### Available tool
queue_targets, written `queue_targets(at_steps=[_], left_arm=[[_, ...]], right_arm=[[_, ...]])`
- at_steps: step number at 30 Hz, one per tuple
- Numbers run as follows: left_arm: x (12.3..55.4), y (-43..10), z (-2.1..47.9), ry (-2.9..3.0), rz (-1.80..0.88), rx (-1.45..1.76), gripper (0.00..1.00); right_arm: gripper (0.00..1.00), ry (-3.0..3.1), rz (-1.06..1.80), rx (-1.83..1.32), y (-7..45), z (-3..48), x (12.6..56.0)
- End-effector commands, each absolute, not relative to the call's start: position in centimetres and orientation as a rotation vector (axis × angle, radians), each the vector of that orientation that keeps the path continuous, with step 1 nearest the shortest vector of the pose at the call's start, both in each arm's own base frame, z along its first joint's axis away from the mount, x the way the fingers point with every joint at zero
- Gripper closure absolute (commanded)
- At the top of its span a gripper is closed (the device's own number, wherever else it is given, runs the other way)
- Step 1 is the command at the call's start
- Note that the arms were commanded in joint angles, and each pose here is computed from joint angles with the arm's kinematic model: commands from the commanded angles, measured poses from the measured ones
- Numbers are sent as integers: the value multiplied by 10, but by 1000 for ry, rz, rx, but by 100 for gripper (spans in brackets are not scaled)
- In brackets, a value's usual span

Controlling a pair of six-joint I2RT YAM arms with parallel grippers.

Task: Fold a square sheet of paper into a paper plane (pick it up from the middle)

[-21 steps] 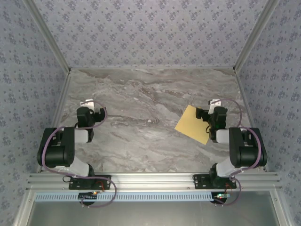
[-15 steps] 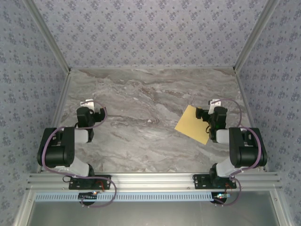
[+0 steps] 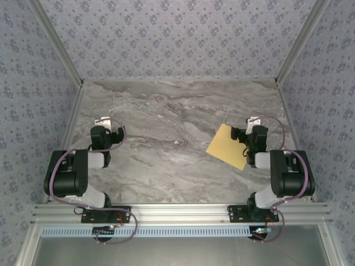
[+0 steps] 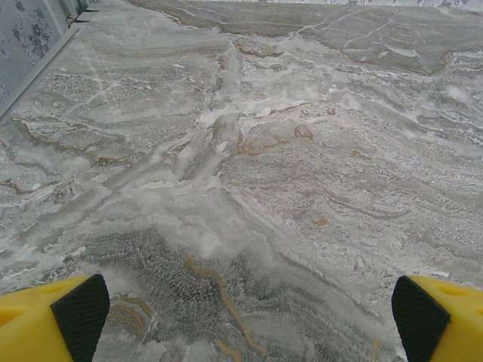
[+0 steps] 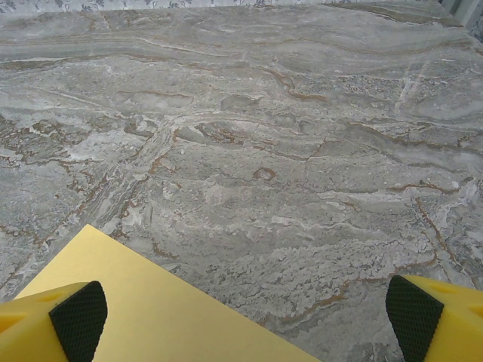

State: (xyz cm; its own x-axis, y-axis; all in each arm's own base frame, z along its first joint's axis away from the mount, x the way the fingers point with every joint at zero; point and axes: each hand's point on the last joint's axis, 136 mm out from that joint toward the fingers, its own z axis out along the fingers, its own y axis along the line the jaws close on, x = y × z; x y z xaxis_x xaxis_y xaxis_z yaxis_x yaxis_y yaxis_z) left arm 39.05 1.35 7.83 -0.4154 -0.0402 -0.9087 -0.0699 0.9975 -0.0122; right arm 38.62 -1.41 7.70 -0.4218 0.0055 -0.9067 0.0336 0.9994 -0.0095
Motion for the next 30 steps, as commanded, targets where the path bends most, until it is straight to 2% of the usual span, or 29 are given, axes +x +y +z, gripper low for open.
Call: queue_targets(at_steps=[1, 7, 12, 18, 23, 30], left_arm=[[398, 13, 88, 1966, 37, -67, 1], [393, 17, 101, 1942, 52, -87, 1], [374, 35, 141, 1955, 92, -270, 1], [356, 29, 174, 2075, -31, -502, 1], [345, 12, 178, 2243, -133, -556, 1], [353, -25, 167, 2338, -368, -466, 1]], right_arm=[[0, 1999, -32, 11, -15, 80, 390], [0, 1970, -77, 67, -24, 98, 384], [0, 2099, -221, 344, -50, 138, 374], [0, 2254, -50, 378, 9, 156, 365], [0, 2388, 299, 407, 77, 140, 368], [1, 2528, 301, 724, 71, 84, 364]])
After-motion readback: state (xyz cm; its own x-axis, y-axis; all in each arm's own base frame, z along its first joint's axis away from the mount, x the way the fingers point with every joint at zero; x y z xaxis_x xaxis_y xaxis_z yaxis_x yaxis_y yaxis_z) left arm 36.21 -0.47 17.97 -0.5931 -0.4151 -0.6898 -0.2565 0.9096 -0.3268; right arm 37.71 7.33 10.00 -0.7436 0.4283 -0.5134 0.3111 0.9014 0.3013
